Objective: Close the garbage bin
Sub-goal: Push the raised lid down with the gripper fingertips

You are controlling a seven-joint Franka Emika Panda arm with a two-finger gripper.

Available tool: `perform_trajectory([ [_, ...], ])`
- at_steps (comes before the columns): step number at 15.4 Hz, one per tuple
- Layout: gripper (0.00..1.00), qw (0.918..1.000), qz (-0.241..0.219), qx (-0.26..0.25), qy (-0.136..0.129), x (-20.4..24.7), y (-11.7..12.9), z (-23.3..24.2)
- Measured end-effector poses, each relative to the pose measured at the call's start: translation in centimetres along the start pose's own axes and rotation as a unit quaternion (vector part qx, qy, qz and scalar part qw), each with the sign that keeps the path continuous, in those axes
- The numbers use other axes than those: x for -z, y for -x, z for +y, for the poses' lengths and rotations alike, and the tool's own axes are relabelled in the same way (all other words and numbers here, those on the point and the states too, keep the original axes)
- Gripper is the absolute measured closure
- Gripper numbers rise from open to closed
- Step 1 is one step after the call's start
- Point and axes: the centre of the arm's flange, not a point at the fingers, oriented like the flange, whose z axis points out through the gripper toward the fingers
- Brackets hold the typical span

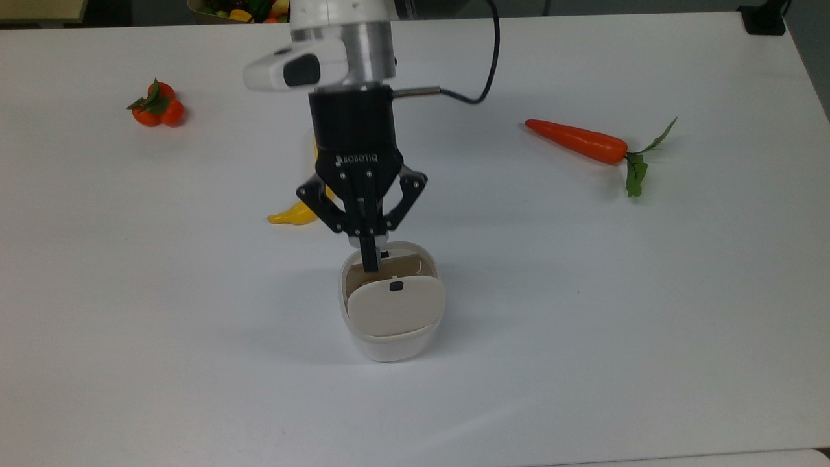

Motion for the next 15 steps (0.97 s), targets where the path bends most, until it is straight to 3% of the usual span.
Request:
perform_trajectory([
  [5, 0.99, 1.0000, 0.006, 0.000, 0.001, -2.6, 1.1, 0.2],
  [15, 0.99, 0.9999, -0.004, 0.009, -0.002, -3.6, 2.1, -0.6],
])
